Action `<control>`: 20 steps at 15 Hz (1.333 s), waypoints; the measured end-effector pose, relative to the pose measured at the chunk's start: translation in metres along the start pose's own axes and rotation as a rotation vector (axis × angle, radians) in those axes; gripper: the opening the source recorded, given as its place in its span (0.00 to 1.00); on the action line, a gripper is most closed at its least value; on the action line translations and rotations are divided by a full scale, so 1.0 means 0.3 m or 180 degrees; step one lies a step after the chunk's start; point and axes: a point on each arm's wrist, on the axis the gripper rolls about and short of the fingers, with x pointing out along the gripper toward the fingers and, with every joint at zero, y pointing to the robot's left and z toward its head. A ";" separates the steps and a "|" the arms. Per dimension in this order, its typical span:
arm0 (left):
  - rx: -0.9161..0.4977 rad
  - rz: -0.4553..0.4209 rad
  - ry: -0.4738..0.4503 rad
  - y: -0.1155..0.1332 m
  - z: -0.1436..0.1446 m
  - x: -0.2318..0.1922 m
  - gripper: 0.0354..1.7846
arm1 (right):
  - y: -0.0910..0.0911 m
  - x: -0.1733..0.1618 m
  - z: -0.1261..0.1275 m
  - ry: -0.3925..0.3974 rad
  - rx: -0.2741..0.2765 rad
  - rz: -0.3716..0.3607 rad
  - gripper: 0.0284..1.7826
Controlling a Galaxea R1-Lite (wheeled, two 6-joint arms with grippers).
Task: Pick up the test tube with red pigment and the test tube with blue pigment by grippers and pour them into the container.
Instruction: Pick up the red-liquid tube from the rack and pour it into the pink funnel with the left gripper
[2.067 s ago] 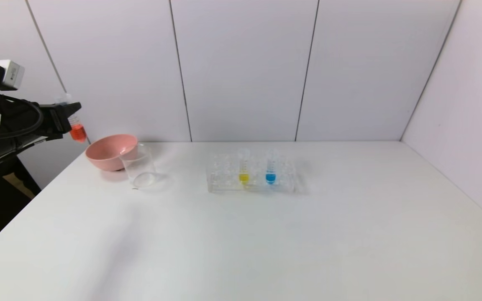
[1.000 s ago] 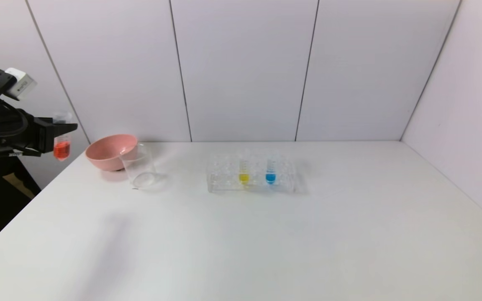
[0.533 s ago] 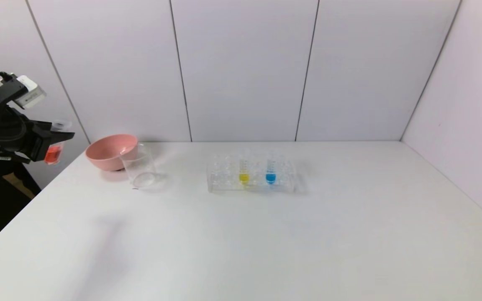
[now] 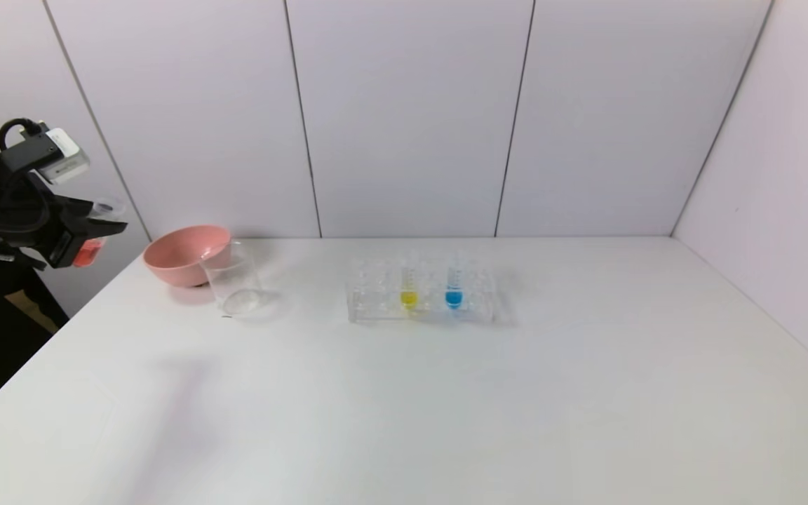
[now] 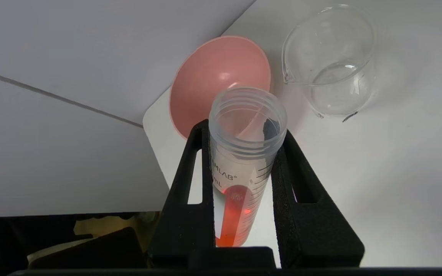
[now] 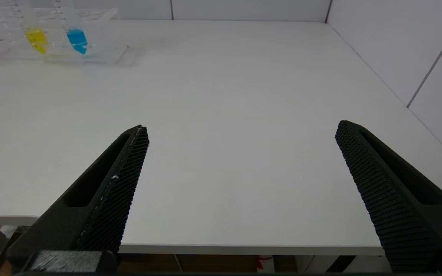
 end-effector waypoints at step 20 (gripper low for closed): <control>0.1101 -0.0544 0.0060 0.091 0.070 0.218 0.23 | 0.000 0.000 0.000 0.0000 0.0000 0.0000 1.00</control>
